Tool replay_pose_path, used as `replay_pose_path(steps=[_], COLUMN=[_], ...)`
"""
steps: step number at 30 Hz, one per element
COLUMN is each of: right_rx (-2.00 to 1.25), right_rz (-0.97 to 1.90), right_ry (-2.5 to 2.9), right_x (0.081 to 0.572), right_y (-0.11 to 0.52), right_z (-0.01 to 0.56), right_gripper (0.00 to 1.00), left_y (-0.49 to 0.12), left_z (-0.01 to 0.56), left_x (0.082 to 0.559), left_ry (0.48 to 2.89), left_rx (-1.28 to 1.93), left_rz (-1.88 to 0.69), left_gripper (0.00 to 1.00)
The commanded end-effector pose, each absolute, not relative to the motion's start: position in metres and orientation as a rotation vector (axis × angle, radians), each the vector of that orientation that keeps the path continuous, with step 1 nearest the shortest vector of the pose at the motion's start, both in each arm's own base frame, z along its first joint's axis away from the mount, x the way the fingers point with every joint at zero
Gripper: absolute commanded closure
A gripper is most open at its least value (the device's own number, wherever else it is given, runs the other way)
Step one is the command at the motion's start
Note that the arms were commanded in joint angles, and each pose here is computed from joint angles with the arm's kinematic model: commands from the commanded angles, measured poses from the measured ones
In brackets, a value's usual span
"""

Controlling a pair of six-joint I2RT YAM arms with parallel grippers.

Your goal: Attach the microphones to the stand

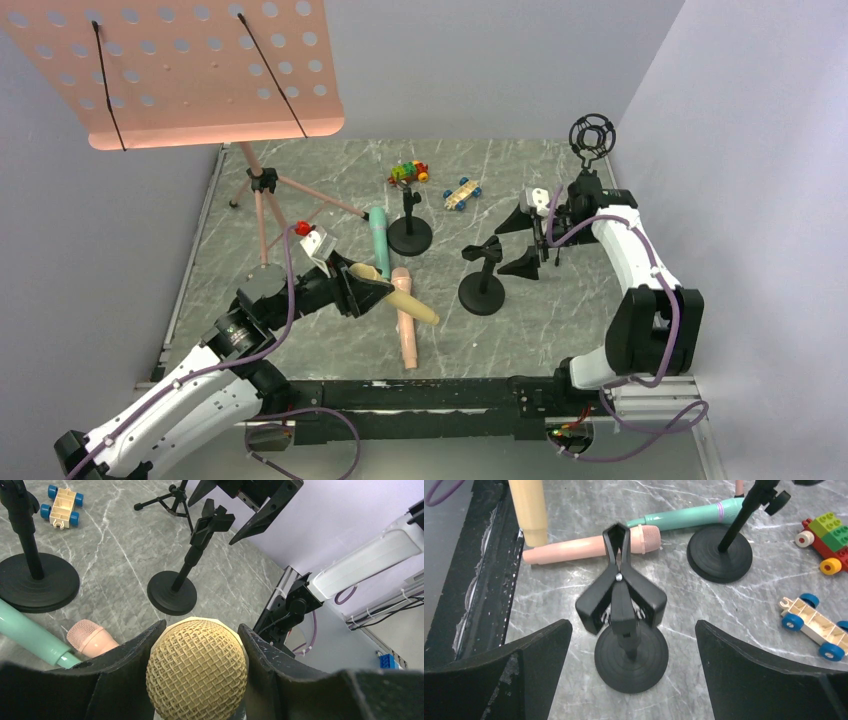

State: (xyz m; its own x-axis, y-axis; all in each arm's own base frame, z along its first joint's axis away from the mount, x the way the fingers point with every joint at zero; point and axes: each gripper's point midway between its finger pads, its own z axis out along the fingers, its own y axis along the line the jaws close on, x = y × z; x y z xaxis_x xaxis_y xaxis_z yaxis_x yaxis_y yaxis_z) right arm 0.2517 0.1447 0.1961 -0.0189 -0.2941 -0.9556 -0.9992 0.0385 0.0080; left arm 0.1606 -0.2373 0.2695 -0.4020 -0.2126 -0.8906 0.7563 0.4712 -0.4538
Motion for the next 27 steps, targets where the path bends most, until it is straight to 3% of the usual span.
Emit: replay_pose_path(steps=[1, 19, 27], right_rx=[-1.429, -1.506, -1.515], right_rz=[0.912, 0.976, 0.981], right_ry=[1.38, 1.358, 1.348], right_x=[0.266, 0.251, 0.248], right_y=[0.164, 0.178, 0.177], right_z=[0.216, 0.212, 0.217], right_gripper=[0.0, 0.1, 0.2], left_y=[-0.24, -0.237, -0.235], left_z=[0.289, 0.288, 0.287], left_x=[0.162, 0.159, 0.159], left_ry=[1.59, 1.589, 1.591], left_rx=[0.481, 0.47, 0.471], left_rz=[-1.165, -1.165, -1.156], left_gripper=[1.0, 1.0, 1.0])
